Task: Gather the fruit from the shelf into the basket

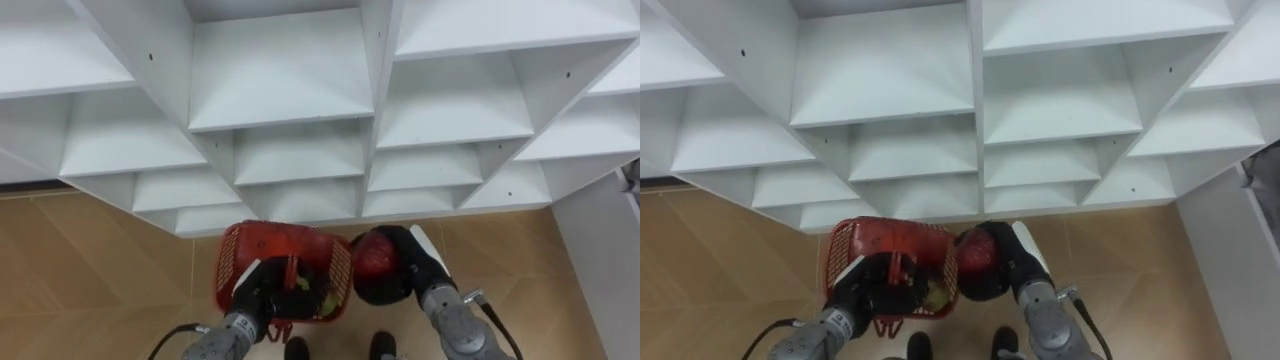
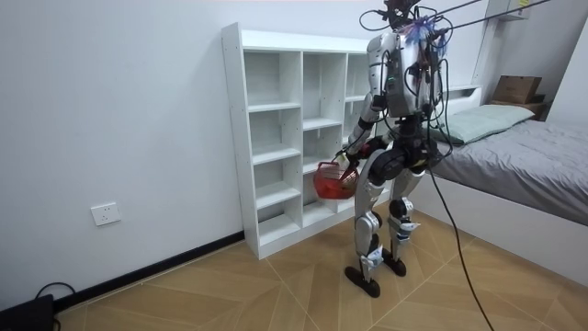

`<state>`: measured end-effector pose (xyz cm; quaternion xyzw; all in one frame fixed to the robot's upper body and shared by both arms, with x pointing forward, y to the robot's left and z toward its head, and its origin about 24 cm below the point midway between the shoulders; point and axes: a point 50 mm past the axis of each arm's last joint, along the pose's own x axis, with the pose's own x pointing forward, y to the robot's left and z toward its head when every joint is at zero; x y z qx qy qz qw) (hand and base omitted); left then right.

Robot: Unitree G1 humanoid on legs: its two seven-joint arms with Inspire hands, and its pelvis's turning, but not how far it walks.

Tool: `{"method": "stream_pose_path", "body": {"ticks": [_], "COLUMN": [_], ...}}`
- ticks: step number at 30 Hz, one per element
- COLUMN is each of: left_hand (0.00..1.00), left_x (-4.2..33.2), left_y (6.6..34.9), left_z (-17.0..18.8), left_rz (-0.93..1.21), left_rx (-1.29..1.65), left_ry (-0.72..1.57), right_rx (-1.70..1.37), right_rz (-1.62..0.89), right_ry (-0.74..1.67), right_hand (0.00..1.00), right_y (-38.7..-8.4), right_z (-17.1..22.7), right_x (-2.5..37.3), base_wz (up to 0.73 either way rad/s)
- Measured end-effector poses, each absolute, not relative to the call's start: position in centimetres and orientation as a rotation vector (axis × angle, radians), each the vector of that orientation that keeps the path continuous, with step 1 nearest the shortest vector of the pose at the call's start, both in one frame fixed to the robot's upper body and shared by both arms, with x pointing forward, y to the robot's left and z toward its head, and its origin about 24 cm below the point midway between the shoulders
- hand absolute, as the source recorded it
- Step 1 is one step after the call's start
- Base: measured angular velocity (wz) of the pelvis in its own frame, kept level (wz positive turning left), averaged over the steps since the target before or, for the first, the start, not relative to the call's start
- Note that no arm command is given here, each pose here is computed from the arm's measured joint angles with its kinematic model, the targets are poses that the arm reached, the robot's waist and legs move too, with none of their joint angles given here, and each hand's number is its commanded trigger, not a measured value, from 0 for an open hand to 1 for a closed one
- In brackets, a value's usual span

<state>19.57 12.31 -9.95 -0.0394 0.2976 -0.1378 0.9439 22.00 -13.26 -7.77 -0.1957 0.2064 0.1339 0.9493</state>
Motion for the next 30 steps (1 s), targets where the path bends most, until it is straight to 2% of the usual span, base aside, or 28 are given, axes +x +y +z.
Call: {"method": "stream_pose_path", "body": {"ticks": [30], "left_hand": [1.0], "left_x": [20.1], "left_y": [9.4], "left_z": [-9.2], "left_rz": [-0.474], "left_rx": [-0.15], "left_ry": [0.583], "right_rx": [-0.416], "right_rz": [0.266], "right_ry": [0.461], "right_hand": [1.0], "right_y": [-13.5], "right_z": [-8.4], "right_x": [22.6], "base_wz": [0.0]}}
